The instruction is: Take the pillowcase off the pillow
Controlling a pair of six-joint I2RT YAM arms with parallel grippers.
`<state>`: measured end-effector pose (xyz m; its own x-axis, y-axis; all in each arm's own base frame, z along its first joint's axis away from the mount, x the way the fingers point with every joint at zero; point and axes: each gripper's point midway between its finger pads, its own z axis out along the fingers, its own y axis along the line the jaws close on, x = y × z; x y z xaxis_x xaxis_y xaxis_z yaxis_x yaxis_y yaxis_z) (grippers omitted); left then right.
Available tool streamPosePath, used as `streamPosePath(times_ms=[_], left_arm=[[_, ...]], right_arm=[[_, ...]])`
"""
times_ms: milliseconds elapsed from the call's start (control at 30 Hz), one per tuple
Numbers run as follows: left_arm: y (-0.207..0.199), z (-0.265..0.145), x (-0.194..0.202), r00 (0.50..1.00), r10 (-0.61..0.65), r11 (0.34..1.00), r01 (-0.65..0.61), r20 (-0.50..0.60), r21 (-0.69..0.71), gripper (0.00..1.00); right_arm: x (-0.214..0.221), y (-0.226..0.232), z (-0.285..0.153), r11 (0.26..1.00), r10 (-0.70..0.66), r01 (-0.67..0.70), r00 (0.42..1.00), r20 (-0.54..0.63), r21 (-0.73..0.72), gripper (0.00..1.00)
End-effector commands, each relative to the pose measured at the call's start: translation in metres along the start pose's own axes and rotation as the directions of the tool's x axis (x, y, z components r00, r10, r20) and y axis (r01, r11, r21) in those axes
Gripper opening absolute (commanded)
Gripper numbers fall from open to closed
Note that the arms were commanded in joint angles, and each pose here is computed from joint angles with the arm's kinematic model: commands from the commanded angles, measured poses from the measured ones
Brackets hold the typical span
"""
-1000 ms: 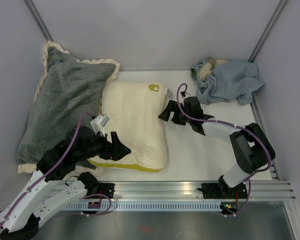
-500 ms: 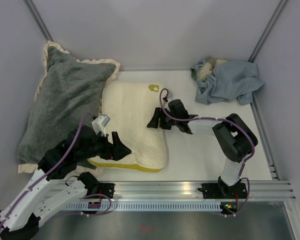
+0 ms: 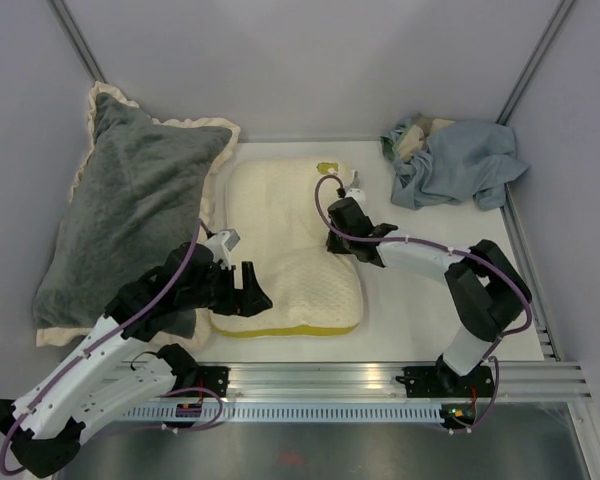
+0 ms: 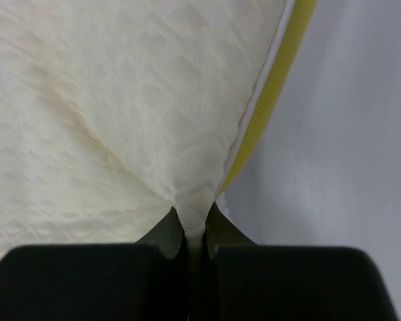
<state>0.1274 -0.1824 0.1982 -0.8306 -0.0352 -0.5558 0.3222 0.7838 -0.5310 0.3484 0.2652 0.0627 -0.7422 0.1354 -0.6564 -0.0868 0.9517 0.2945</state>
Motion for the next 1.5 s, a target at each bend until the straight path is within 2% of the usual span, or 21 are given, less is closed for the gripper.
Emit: streamPosePath(times_ms=[0, 67, 233, 533, 567, 600, 633, 667, 700, 800, 967, 1067, 1200, 1300, 1333, 1367, 1433, 1467], left_arm=[[-0.014, -0.002, -0.012, 0.999, 0.010, 0.998, -0.014, 0.053, 0.064, 0.87], [-0.016, -0.003, -0.014, 0.998, 0.012, 0.997, -0.016, 0.059, 0.071, 0.87], [-0.016, -0.005, -0.013, 0.998, 0.015, 0.997, -0.021, 0.069, 0.081, 0.87], [-0.019, -0.008, -0.010, 0.998, 0.026, 0.994, -0.032, 0.063, 0.101, 0.87], [-0.018, -0.007, -0.008, 0.998, 0.025, 0.994, -0.031, 0.059, 0.100, 0.87], [-0.017, -0.006, -0.008, 0.998, 0.024, 0.995, -0.029, 0.057, 0.098, 0.87], [-0.017, -0.006, -0.008, 0.998, 0.024, 0.994, -0.030, 0.058, 0.101, 0.87], [-0.017, -0.004, -0.007, 0.998, 0.023, 0.994, -0.029, 0.057, 0.103, 0.87], [-0.017, -0.003, -0.006, 0.999, 0.019, 0.994, -0.024, 0.051, 0.107, 0.87], [-0.017, 0.002, -0.005, 0.999, 0.016, 0.994, -0.021, 0.045, 0.111, 0.87], [-0.019, 0.013, -0.008, 0.999, 0.017, 0.993, -0.021, 0.031, 0.114, 0.87], [-0.020, 0.019, -0.009, 0.999, 0.017, 0.993, -0.021, 0.032, 0.120, 0.87], [-0.019, 0.026, -0.006, 1.000, 0.009, 0.992, -0.011, 0.019, 0.125, 0.88], [-0.016, 0.026, -0.002, 1.000, 0.005, 0.993, -0.007, 0.014, 0.122, 0.87], [-0.013, 0.026, -0.001, 1.000, 0.003, 0.994, -0.005, 0.015, 0.110, 0.87], [-0.012, 0.023, -0.002, 1.000, 0.004, 0.994, -0.007, 0.030, 0.107, 0.87], [-0.006, 0.020, -0.001, 0.999, 0.005, 0.997, -0.008, 0.041, 0.083, 0.87], [-0.004, 0.017, 0.000, 0.999, 0.004, 0.997, -0.007, 0.047, 0.076, 0.88]], right_arm=[[-0.047, -0.100, -0.048, 0.900, -0.091, 0.035, 0.990, 0.110, 0.435, 0.00], [-0.058, -0.135, -0.062, 0.873, -0.034, -0.022, 0.994, 0.106, 0.488, 0.00], [-0.091, -0.205, -0.111, 0.811, 0.065, -0.167, 0.978, 0.198, 0.561, 0.00], [-0.114, -0.290, -0.152, 0.688, 0.166, -0.281, 0.959, 0.232, 0.669, 0.00], [-0.113, -0.302, -0.162, 0.644, 0.170, -0.287, 0.958, 0.233, 0.709, 0.05], [-0.122, -0.310, -0.171, 0.621, 0.170, -0.305, 0.952, 0.256, 0.722, 0.16], [-0.126, -0.313, -0.177, 0.603, 0.164, -0.309, 0.950, 0.264, 0.735, 0.35], [-0.126, -0.317, -0.185, 0.577, 0.157, -0.305, 0.952, 0.264, 0.757, 0.79], [-0.132, -0.314, -0.192, 0.574, 0.156, -0.326, 0.944, 0.290, 0.751, 0.97], [-0.140, -0.302, -0.207, 0.620, 0.141, -0.363, 0.924, 0.356, 0.696, 0.98], [-0.153, -0.266, -0.225, 0.756, 0.102, -0.344, 0.903, 0.418, 0.557, 0.98], [-0.145, -0.243, -0.217, 0.832, 0.123, -0.321, 0.903, 0.412, 0.454, 0.98], [-0.137, -0.200, -0.189, 0.940, 0.189, -0.281, 0.902, 0.388, 0.194, 0.98], [-0.116, -0.178, -0.168, 0.960, 0.248, -0.278, 0.910, 0.333, 0.045, 0.98], [-0.121, -0.158, -0.168, 0.967, 0.254, -0.244, 0.905, 0.341, -0.075, 0.98], [-0.106, -0.153, -0.159, 0.958, 0.285, -0.259, 0.907, 0.310, -0.123, 0.98], [-0.108, -0.133, -0.159, 0.943, 0.297, -0.223, 0.899, 0.322, -0.247, 0.98], [-0.096, -0.131, -0.154, 0.929, 0.328, -0.250, 0.898, 0.293, -0.273, 0.98]])
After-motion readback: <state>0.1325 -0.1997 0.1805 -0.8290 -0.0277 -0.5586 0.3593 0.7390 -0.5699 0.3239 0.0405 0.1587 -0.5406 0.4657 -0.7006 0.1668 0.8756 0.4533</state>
